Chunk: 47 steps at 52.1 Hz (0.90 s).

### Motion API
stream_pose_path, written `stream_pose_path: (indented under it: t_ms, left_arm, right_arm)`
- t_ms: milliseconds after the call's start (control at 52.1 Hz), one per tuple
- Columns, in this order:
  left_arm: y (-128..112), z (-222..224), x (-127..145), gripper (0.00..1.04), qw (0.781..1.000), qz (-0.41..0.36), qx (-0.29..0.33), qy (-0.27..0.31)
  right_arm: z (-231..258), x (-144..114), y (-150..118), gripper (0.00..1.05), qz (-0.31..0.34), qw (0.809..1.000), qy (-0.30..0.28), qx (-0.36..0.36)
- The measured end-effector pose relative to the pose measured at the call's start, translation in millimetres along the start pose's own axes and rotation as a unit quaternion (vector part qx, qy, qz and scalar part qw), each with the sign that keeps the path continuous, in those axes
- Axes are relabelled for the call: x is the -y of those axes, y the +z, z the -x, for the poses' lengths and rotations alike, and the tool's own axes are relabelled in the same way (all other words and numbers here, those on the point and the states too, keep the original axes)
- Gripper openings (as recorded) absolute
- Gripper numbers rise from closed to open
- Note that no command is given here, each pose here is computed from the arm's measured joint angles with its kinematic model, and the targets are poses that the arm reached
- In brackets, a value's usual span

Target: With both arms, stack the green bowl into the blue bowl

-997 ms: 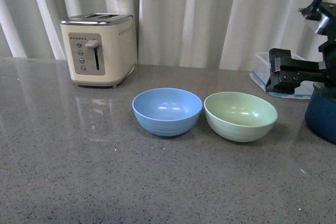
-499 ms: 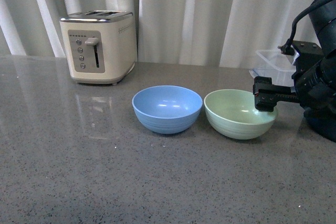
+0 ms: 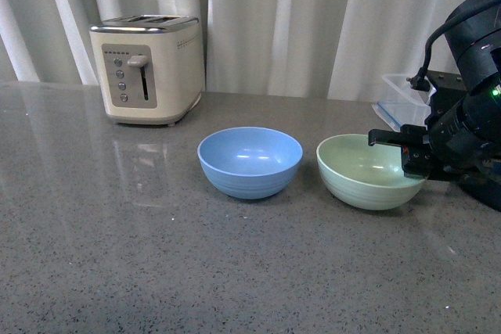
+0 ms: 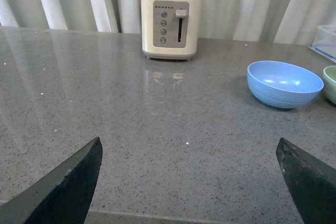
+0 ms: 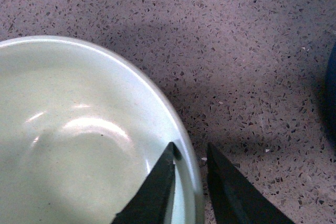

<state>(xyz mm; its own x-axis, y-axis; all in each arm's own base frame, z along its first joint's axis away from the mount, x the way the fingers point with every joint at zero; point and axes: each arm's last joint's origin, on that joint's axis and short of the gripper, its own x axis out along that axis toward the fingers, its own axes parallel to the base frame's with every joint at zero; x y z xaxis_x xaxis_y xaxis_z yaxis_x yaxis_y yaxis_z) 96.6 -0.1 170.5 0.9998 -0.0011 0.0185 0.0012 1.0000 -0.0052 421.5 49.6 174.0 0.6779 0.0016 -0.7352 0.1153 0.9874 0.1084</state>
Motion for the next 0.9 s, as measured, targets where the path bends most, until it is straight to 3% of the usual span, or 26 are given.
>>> stream_pose_path:
  t_ms: [134,499,710,902]
  left_arm:
    - [0.0,0.0,0.0,0.98,1.0,0.0,0.0,0.0]
    - [0.0,0.0,0.0,0.98,1.0,0.0,0.0,0.0]
    - [0.0,0.0,0.0,0.98,1.0,0.0,0.0,0.0]
    - [0.0,0.0,0.0,0.98,1.0,0.0,0.0,0.0]
  right_arm:
    - [3.1,-0.5,2.2,0.02,-0.006,1.0,0.007,0.003]
    - [39.1,-11.6,22.7,0.02,0.0,0.998,0.027,0.05]
    - [76.2,-48.6,46.9,0.02,0.019,0.992,0.078,0.099]
    - [94.8,-100.0,52.3,0.02,0.052,0.984,0.125,0.119]
